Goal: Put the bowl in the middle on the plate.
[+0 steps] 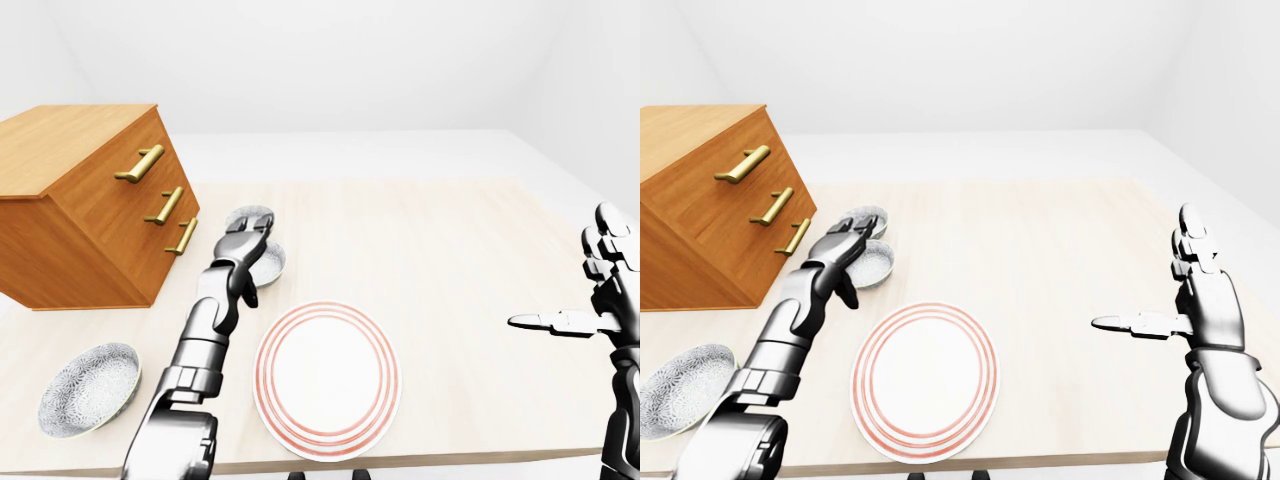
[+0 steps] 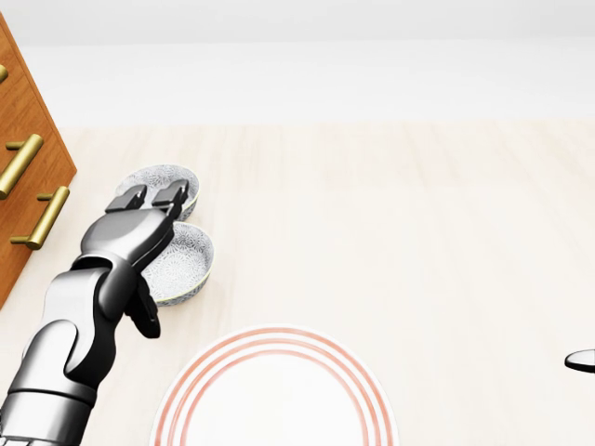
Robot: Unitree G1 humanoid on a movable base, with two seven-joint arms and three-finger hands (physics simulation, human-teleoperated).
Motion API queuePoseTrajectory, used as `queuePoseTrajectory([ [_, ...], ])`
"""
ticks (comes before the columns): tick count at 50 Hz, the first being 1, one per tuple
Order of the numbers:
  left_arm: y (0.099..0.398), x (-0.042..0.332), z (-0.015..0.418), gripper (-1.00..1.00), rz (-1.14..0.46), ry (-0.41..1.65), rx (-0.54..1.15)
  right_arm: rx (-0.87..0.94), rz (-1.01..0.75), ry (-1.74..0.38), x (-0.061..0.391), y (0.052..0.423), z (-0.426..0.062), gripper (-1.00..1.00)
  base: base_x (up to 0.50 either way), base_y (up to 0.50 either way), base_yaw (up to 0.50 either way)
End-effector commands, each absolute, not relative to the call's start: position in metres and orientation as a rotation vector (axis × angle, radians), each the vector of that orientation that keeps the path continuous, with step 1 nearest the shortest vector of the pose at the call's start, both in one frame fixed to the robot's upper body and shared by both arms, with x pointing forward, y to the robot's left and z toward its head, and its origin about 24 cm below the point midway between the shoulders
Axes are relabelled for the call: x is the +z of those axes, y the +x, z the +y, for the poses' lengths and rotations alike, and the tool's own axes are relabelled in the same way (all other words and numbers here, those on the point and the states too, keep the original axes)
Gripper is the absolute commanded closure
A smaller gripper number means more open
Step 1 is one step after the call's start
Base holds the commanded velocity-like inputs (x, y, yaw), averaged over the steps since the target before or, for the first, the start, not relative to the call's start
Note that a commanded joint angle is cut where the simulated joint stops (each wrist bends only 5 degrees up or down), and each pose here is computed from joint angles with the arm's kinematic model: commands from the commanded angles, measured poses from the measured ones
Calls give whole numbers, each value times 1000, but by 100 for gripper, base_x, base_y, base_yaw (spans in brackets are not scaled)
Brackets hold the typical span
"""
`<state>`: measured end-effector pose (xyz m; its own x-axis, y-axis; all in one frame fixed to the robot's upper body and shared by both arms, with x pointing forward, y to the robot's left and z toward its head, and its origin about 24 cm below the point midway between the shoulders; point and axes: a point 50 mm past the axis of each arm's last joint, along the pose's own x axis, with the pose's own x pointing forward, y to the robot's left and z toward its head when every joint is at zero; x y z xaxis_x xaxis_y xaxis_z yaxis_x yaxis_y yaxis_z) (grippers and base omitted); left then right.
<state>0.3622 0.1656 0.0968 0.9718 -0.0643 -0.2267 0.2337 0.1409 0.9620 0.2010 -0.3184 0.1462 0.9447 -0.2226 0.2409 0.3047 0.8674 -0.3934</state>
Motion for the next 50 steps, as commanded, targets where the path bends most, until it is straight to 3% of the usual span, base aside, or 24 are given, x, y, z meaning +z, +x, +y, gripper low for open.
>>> queuePoseTrajectory([
  [1,365,89,161,-100,150,1419,-228,-275,-202,-448,149,200,-317,-100,0,0,0],
  [50,371,74,155,-100,169,1422,-243,-279,-188,-440,146,201,-319,-100,0,0,0],
])
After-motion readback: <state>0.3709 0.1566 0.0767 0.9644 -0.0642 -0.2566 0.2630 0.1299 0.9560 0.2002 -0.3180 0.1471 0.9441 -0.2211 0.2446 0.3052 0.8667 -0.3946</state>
